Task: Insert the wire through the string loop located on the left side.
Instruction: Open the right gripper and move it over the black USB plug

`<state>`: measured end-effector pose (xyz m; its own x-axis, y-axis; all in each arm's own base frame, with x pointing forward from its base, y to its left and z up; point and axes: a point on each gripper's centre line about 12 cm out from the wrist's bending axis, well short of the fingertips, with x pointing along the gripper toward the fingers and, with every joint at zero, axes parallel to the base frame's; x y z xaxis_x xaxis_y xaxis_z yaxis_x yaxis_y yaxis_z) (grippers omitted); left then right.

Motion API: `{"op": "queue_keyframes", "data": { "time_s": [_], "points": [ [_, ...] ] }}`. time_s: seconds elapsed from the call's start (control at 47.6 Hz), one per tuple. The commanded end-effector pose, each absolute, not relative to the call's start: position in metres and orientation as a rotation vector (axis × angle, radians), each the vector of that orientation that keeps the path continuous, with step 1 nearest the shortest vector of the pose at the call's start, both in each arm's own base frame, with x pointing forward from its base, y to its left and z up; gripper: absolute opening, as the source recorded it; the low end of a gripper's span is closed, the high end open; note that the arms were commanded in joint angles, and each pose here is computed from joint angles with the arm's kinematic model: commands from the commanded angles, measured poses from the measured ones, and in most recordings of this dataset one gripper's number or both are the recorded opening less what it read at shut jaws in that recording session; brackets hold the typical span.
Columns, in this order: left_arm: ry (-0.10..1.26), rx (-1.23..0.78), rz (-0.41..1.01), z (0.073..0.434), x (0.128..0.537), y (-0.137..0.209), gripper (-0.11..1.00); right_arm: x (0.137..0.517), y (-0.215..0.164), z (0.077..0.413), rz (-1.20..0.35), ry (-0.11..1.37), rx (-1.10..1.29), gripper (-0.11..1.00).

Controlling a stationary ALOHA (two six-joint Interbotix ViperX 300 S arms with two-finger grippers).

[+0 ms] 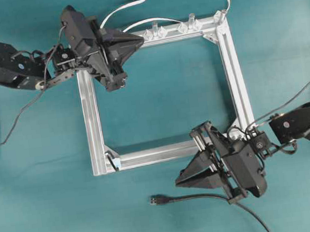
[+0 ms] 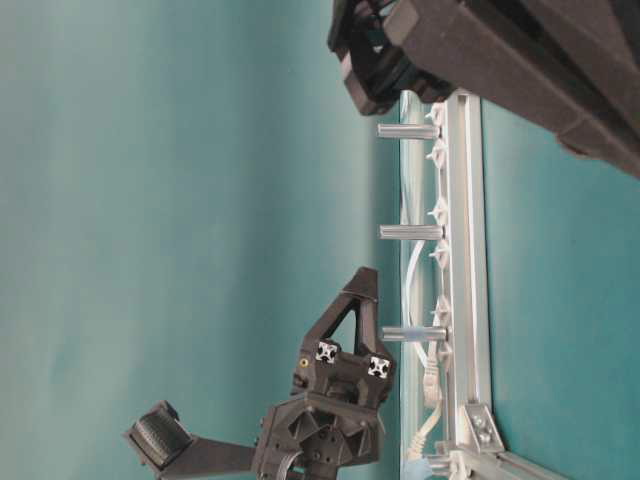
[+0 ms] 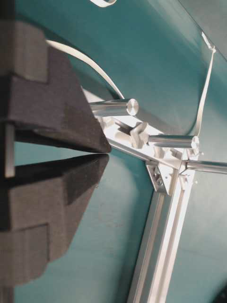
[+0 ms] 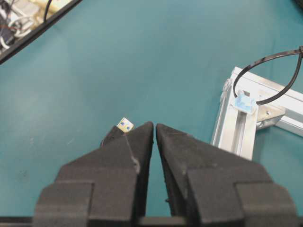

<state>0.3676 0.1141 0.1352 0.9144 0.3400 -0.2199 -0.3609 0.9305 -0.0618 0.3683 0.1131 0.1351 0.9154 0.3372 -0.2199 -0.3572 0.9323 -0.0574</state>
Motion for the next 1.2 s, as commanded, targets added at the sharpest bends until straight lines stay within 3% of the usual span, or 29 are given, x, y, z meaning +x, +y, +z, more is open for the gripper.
{"op": "queue_keyframes", "data": {
  "time_s": [0.0,0.042,0.105,0.168,0.483,0.946,1.051,1.177],
  "points": [
    [0.2,-0.082,0.328,0.149,0.376,0.112,0.15,0.372,0.119,0.143,0.365,0.182,-0.08,0.2],
    [0.229,-0.085,0.324,0.148,0.378,0.112,0.12,0.373,0.118,0.141,0.353,0.192,-0.068,0.18],
    [0.271,-0.084,0.318,0.148,0.38,0.112,0.01,0.375,0.116,0.141,0.33,0.198,-0.037,0.05],
    [0.301,-0.086,0.314,0.147,0.382,0.112,0.0,0.376,0.115,0.14,0.313,0.199,-0.013,0.0],
    [0.296,-0.085,0.288,0.156,0.384,0.102,0.0,0.377,0.124,0.144,0.329,0.187,-0.003,0.0],
    [0.355,-0.102,0.258,0.18,0.353,0.084,0.0,0.377,0.134,0.147,0.312,0.189,0.039,0.01],
    [0.341,-0.106,0.254,0.185,0.355,0.082,0.0,0.378,0.132,0.147,0.298,0.196,0.052,0.2],
    [0.347,-0.108,0.253,0.186,0.355,0.082,0.0,0.378,0.13,0.145,0.275,0.215,0.069,0.58]
  ]
}}
